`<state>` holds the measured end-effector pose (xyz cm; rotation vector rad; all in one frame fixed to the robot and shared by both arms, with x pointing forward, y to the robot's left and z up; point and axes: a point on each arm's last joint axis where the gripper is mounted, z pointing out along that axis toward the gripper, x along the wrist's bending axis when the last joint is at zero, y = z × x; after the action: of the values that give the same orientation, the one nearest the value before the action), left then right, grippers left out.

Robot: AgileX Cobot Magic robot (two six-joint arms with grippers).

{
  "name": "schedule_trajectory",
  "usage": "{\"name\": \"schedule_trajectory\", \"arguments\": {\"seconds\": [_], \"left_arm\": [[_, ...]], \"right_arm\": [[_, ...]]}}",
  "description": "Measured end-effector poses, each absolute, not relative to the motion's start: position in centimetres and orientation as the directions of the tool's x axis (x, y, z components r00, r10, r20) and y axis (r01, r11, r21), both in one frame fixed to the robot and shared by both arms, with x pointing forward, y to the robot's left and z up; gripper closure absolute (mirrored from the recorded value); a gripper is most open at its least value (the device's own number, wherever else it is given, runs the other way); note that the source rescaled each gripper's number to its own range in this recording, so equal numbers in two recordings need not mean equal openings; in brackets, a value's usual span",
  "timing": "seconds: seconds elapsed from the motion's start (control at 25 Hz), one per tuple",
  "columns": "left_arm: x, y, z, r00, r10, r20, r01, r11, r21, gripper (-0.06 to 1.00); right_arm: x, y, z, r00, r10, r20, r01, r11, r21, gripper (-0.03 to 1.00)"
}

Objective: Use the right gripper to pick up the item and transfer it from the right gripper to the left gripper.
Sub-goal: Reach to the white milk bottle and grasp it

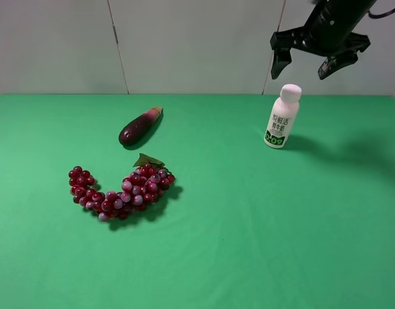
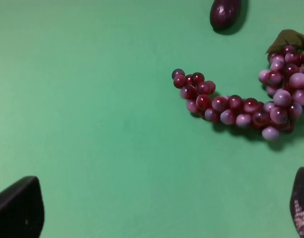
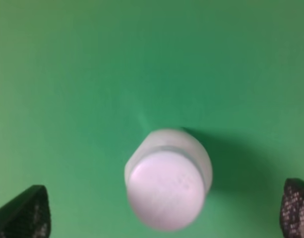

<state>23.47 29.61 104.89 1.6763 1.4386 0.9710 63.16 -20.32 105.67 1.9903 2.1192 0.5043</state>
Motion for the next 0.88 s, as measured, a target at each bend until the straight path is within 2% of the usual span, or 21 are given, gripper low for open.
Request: {"name": "schedule_trajectory", "arguments": {"seconds": [0.88], "left_arm": [[23.5, 29.6, 104.9, 0.097, 0.991, 0.091, 0.455, -0.125, 0.881, -0.06]], "right_arm": [[65.6, -19.6, 99.4, -0.068, 0.993, 0.093, 0.959, 0.039, 0.281, -0.03]]}}
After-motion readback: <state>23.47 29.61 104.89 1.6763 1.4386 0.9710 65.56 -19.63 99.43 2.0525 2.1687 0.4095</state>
